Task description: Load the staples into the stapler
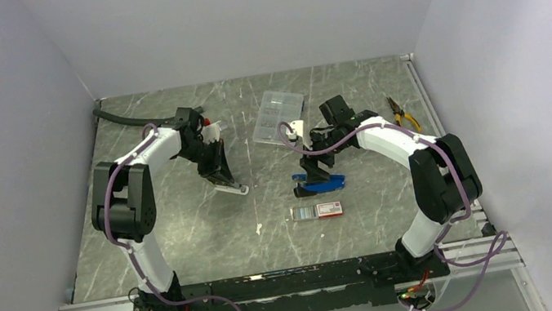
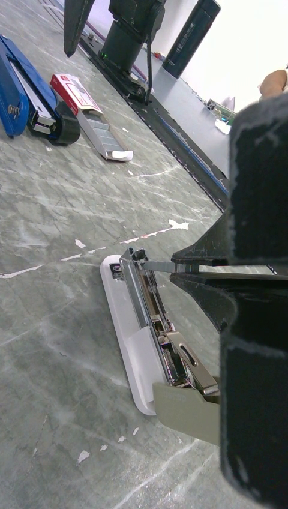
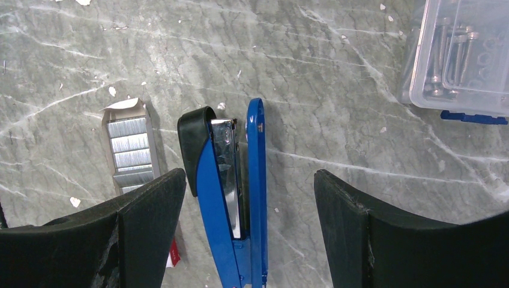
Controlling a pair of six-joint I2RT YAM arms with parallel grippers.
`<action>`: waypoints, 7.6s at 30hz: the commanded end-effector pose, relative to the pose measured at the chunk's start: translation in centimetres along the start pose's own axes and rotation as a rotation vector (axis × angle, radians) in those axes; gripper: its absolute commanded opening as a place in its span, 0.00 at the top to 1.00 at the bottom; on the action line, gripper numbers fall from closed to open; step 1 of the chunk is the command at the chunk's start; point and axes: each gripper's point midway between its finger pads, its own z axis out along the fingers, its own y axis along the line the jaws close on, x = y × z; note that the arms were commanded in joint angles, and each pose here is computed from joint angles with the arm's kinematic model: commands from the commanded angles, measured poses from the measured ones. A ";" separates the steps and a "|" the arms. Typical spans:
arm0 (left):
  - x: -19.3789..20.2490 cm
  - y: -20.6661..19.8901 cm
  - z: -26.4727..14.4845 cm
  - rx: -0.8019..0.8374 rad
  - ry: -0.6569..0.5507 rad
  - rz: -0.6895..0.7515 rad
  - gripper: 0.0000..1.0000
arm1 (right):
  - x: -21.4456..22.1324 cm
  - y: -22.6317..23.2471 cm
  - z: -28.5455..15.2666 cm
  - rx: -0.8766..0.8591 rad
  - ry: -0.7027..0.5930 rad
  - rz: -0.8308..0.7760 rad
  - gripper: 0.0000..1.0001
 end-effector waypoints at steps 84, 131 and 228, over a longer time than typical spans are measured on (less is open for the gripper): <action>-1.5 -1.9 -1.1 -0.039 -0.075 0.046 0.97 | -0.2 -0.1 -0.2 0.007 -0.001 -0.016 0.18; -1.3 -0.9 -0.1 -0.059 -0.035 0.027 0.97 | -0.3 0.0 -0.4 0.009 -0.003 -0.021 0.18; -1.9 -0.7 -0.3 -0.042 -0.063 0.028 0.97 | 0.0 0.0 -0.2 0.003 0.008 -0.018 0.18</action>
